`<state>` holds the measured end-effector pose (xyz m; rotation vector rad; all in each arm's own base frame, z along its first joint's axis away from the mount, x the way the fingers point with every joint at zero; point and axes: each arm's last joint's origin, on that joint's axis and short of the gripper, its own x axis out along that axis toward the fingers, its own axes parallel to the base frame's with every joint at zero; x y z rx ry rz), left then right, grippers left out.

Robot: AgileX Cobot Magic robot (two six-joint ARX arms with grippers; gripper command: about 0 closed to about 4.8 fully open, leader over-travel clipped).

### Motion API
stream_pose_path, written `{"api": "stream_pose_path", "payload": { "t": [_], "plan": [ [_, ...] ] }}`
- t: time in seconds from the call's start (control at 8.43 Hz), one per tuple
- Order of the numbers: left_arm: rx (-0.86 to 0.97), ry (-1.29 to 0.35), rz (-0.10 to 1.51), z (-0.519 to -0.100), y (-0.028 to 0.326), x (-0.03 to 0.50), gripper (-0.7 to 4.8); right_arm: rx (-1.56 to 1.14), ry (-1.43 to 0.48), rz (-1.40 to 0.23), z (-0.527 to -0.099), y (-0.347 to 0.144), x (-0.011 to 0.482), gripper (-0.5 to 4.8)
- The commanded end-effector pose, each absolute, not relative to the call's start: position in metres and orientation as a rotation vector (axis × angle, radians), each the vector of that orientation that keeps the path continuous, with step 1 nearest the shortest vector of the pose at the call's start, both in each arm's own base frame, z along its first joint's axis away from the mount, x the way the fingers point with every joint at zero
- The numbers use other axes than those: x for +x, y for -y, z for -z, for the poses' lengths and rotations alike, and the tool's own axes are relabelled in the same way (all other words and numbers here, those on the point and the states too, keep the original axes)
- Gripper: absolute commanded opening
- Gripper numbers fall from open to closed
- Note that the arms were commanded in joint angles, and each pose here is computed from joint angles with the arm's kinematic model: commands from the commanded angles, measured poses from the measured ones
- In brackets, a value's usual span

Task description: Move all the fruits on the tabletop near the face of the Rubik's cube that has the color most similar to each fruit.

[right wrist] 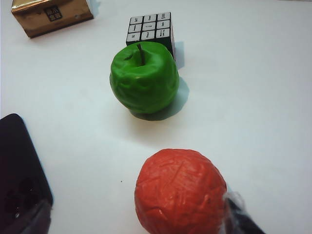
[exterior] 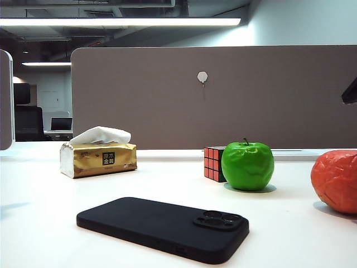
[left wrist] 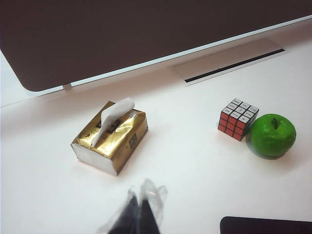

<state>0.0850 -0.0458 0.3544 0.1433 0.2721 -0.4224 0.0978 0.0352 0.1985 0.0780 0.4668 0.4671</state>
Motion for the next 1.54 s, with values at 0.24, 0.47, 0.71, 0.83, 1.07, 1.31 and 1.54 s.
{"api": "stream_pose_path", "payload": {
  "t": [0.24, 0.47, 0.71, 0.83, 1.07, 1.31, 1.54],
  "plan": [
    [0.139, -0.257, 0.420, -0.356, 0.046, 0.085, -0.05, 0.099, -0.483, -0.479, -0.181, -0.049, 0.095, 4.79],
    [0.138, -0.257, 0.423, -0.356, 0.046, 0.085, -0.05, 0.022, -0.450, -0.363, -0.162, -0.055, 0.094, 4.79],
    [0.139, -0.257, 0.423, -0.356, 0.046, 0.085, -0.05, 0.009, -0.416, -0.297, -0.152, -0.054, 0.096, 4.79],
    [0.139, -0.257, 0.423, -0.356, 0.046, 0.085, -0.05, 0.019, -0.393, -0.300, -0.146, -0.054, 0.097, 4.79],
    [0.137, -0.258, 0.437, -0.356, 0.046, 0.085, -0.05, -0.031, -0.375, -0.296, -0.141, -0.054, 0.098, 4.79],
    [0.136, -0.258, 0.443, -0.356, 0.046, 0.085, -0.05, 0.004, -0.288, -0.282, -0.140, -0.056, 0.101, 4.79],
    [0.137, -0.259, 0.443, -0.356, 0.047, 0.085, -0.05, -0.007, -0.312, -0.279, -0.137, -0.056, 0.102, 4.79]
  ]
}}
